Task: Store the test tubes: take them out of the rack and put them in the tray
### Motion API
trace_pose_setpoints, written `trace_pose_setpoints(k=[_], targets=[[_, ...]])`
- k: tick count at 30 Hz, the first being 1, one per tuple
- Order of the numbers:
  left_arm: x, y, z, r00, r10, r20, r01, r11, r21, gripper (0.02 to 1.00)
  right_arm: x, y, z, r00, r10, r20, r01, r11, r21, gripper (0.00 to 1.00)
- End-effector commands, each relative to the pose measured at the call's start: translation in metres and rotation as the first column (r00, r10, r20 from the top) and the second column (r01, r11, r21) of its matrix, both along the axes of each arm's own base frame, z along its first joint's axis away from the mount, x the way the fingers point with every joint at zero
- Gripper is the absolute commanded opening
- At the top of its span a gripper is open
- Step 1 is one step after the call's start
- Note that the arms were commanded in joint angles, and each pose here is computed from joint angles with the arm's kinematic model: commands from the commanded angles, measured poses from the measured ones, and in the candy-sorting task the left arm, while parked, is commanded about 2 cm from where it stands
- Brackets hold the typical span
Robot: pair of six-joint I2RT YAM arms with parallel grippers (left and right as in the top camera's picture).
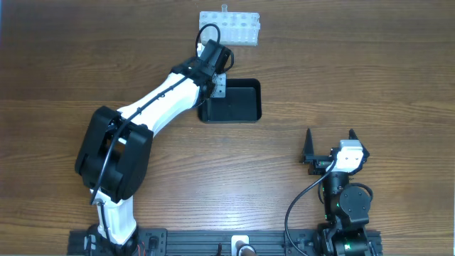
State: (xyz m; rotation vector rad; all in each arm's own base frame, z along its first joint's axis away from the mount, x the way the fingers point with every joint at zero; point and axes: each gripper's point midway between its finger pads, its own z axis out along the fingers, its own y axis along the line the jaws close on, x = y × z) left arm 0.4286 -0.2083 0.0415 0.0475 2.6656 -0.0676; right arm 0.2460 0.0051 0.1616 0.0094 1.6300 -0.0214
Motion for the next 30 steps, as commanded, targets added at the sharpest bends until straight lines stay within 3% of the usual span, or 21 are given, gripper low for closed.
trace_pose_setpoints(k=[1,4,8,13,16,21,26,30], targets=[[-0.001,0.006,-0.007,1.000,0.022,-0.010,-0.022,1.000,0.015,0.211,0.000,-0.001,-0.003,1.000,-0.009,-0.007,0.009,1.000,0.001,0.993],[-0.001,0.006,-0.007,1.000,0.022,-0.010,-0.022,1.000,0.015,0.415,0.000,-0.001,-0.003,1.000,-0.009,-0.007,0.009,1.000,0.001,0.993],[0.003,0.004,0.007,0.999,0.024,0.026,-0.024,1.000,0.001,0.426,0.000,-0.001,-0.003,1.000,-0.009,-0.007,0.009,1.000,0.001,0.991],[0.024,0.007,0.075,0.973,0.064,0.220,-0.056,0.998,-0.043,0.430,0.000,-0.001,-0.003,1.000,-0.009,-0.007,0.009,1.000,0.001,0.993],[0.044,0.008,0.135,0.911,0.042,0.409,-0.021,0.998,-0.056,0.450,0.000,-0.001,-0.003,1.000,-0.009,-0.007,0.009,1.000,0.001,0.993],[0.078,0.005,0.207,0.750,-0.033,0.661,0.066,0.998,-0.025,0.614,0.000,-0.001,-0.003,1.000,-0.009,-0.007,0.009,1.000,0.001,0.991],[0.106,0.001,0.214,0.658,-0.097,0.747,0.137,0.991,0.009,0.700,0.000,-0.001,-0.003,1.000,-0.009,-0.007,0.009,1.000,0.001,0.993],[0.128,0.005,0.192,0.641,-0.112,0.759,0.170,0.985,0.002,0.759,0.000,-0.001,-0.003,1.000,-0.009,-0.007,0.009,1.000,0.001,0.993]])
